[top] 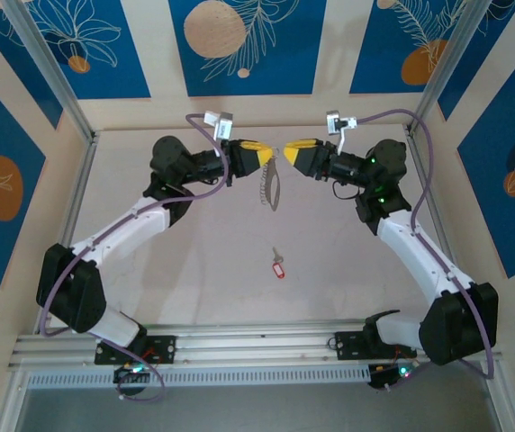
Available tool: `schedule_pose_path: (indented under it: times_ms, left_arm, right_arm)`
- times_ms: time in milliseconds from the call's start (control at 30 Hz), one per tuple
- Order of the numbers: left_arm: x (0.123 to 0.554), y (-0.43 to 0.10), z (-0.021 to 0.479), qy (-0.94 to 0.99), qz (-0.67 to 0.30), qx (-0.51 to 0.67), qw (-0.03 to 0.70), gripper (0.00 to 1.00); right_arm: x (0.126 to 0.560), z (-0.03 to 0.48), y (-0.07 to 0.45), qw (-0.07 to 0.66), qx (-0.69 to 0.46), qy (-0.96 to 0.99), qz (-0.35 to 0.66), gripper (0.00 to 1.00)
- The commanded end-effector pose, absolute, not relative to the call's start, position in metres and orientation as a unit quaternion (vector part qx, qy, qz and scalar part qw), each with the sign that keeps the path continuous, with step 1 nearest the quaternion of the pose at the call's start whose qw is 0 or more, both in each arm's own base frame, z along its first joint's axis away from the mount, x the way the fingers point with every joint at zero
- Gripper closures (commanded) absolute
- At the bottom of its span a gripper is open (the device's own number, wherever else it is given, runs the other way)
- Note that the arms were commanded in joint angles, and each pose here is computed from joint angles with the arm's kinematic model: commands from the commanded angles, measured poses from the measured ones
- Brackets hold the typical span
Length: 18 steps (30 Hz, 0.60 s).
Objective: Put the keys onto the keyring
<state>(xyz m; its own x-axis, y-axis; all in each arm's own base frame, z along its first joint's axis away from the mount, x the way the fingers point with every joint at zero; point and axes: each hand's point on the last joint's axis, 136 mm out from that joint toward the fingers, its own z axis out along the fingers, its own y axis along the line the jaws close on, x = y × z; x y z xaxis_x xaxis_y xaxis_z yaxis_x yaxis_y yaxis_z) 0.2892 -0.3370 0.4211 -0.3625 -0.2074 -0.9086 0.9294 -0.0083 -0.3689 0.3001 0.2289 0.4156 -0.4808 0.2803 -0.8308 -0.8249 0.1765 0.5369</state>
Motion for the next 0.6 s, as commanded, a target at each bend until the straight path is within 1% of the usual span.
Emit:
schedule_pose_path:
  times_ms: [0,300,567]
  left_arm:
    - [0.268,-0.334,0.427,0.534,-0.600,0.406,0.437,1.00]
    - [0.259,-0.334,0.419,0.551,-0.573,0.447,0.411,1.00]
    - [0.257,-0.335,0.422,0.548,-0.571,0.457,0.406,1.00]
  right_arm:
    - [0.276,0.431,0.225,0.461,-0.285,0.604,0.584,0.58]
    - [0.261,0.427,0.228,0.426,-0.336,0.603,0.585,0.59]
    - [0.263,0.413,0.238,0.404,-0.341,0.608,0.592,0.63]
